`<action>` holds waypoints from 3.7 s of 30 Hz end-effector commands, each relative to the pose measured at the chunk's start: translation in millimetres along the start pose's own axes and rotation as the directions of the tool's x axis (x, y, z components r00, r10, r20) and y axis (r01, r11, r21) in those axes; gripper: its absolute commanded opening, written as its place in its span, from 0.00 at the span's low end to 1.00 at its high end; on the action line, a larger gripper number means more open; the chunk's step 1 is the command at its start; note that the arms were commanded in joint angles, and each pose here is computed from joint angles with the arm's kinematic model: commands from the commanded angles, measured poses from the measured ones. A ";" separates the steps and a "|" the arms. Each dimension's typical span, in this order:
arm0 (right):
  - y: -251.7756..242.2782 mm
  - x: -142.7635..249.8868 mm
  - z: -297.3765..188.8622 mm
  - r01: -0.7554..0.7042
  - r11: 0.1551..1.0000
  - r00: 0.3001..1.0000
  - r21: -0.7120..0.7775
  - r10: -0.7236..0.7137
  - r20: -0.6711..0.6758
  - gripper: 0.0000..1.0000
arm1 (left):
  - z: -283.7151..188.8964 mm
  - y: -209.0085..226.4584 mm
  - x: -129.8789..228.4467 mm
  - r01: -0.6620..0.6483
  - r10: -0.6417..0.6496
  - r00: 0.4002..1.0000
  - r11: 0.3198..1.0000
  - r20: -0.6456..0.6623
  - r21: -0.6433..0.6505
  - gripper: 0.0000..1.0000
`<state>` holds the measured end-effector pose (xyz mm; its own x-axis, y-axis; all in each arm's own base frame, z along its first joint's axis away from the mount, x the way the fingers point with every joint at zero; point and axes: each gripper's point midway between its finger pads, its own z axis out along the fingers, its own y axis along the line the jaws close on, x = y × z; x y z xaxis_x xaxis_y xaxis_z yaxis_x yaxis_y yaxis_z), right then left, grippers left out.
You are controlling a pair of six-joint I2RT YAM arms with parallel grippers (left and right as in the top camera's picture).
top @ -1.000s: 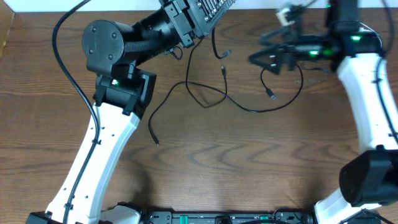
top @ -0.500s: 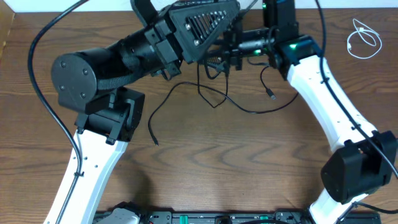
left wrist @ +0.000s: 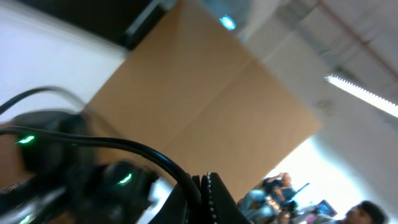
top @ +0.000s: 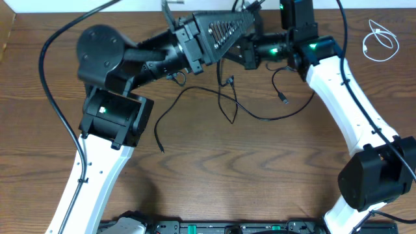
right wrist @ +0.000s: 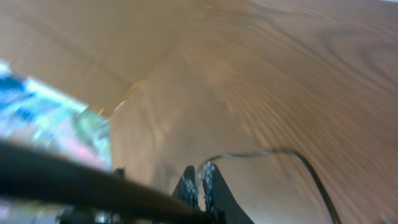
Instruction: Untangle cables
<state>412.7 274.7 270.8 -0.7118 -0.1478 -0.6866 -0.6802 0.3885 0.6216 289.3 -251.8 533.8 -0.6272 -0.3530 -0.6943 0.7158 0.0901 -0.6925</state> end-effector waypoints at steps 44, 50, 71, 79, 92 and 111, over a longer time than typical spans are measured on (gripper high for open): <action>-3.9 -57.7 -436.6 -0.525 0.394 0.654 0.754 -0.380 0.654 0.01 | -106.4 242.8 125.0 -0.187 -0.253 0.897 0.524 -0.361 -0.831 0.63; -91.3 -43.8 -480.4 -0.617 0.278 0.648 0.736 -0.351 0.676 0.01 | -105.1 241.9 126.0 -0.185 -0.255 0.896 0.529 -0.363 -0.828 0.63; -299.9 158.3 -601.1 -0.749 -0.356 0.638 0.559 -0.157 0.754 0.69 | -104.7 241.5 126.2 -0.183 -0.256 0.896 0.532 -0.363 -0.827 0.63; -313.8 178.1 -567.8 -0.756 -0.273 0.618 0.594 0.002 0.787 0.99 | -104.7 241.5 126.4 -0.183 -0.257 0.896 0.532 -0.363 -0.827 0.63; -294.1 74.5 -367.2 -0.734 0.475 0.662 0.485 0.342 0.666 0.99 | -104.1 241.6 125.8 -0.184 -0.254 0.896 0.534 -0.364 -0.825 0.63; -234.4 111.7 -86.9 -0.050 0.698 0.938 0.715 0.279 -0.207 0.63 | -187.8 273.5 89.3 -0.088 -0.297 0.938 0.293 -0.178 -0.952 0.63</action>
<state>482.0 74.3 108.4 -0.8993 -0.0812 -0.4297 -0.2154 0.9375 0.2735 368.3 -100.6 245.2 -0.8608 -0.1608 -0.4829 0.0117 0.9423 -0.3346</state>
